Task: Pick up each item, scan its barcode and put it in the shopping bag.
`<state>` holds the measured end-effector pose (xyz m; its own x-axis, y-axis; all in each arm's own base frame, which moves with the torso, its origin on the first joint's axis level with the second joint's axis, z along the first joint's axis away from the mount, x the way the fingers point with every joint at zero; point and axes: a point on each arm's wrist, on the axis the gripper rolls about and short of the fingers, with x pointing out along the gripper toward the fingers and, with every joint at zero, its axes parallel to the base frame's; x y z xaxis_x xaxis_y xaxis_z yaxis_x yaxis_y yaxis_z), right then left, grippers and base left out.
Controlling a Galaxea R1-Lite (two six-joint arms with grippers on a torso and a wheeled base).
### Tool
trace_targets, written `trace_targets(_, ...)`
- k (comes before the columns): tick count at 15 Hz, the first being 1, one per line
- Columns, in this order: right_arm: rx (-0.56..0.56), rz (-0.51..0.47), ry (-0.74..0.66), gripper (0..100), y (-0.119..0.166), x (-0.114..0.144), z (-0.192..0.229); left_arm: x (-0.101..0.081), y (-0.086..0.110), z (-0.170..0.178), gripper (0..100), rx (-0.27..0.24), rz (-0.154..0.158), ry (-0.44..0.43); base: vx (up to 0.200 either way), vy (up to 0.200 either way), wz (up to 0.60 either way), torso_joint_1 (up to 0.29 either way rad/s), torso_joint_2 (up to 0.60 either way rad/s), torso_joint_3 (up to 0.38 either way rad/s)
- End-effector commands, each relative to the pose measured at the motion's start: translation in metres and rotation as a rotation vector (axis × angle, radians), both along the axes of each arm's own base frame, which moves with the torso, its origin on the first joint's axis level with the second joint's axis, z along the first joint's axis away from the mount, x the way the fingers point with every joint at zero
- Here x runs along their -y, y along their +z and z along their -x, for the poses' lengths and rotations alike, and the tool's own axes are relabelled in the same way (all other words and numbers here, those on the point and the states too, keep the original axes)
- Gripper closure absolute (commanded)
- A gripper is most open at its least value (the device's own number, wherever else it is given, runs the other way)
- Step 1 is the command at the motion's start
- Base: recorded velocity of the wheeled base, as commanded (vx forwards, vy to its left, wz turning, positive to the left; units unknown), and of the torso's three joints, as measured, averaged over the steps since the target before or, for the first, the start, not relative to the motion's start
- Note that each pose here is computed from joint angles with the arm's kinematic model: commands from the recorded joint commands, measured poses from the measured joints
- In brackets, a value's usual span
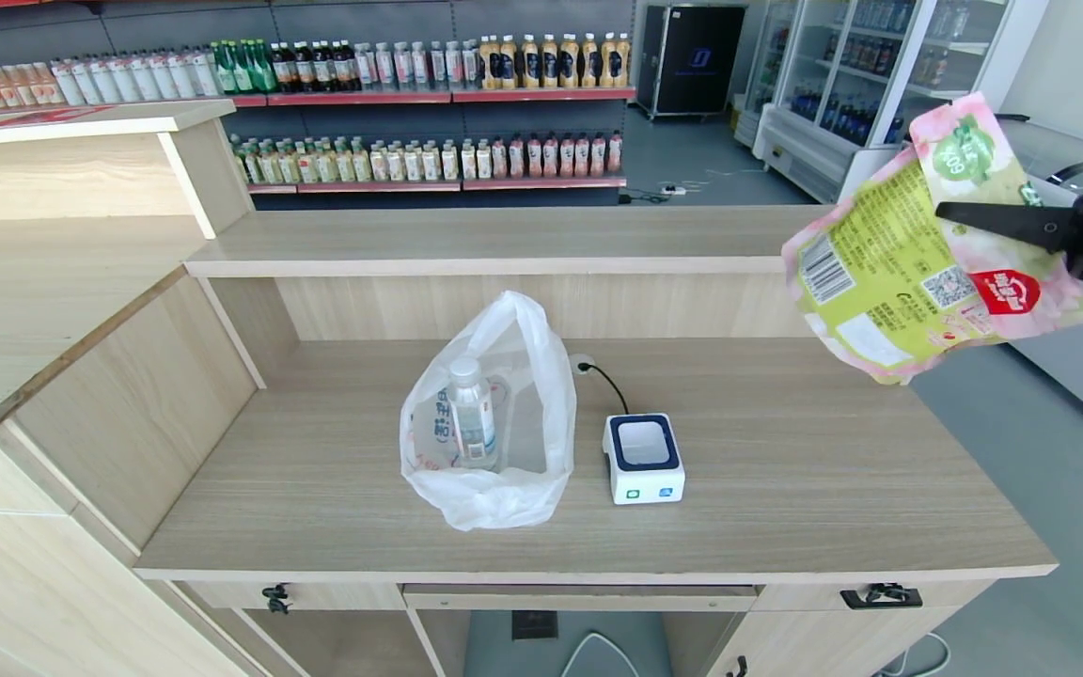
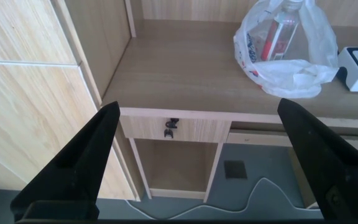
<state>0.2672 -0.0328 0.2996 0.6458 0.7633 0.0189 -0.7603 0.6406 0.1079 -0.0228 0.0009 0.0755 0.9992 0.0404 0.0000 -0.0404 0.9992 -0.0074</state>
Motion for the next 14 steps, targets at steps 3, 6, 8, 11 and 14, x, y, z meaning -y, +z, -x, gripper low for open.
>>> trace_targets(3,0.059,-0.098,0.26,100,0.06,-0.061,0.047,0.0,0.0,0.0,0,0.0,0.0,0.001,0.0,0.0,0.0,0.0,0.0,0.0)
trace_targets(6,0.032,-0.088,0.445,100,0.057,-0.086,0.067,0.0,0.0,0.0,0,0.0,0.0,0.001,0.0,0.0,0.0,0.0,0.0,0.0)
trace_targets(8,0.013,-0.09,0.524,100,0.058,-0.1,0.079,0.0,0.0,0.0,0,0.0,0.0,0.001,0.0,0.0,0.0,0.0,0.0,0.0)
trace_targets(11,0.004,-0.09,0.582,100,0.068,-0.105,0.102,0.0,0.0,0.0,0,0.0,0.0,0.001,0.0,0.0,0.0,0.0,0.0,0.0)
trace_targets(14,0.031,-0.091,0.571,100,0.076,-0.097,0.123,0.0,0.0,0.0,0,0.0,0.0,0.001,0.0,0.0,0.0,0.0,0.0,0.0)
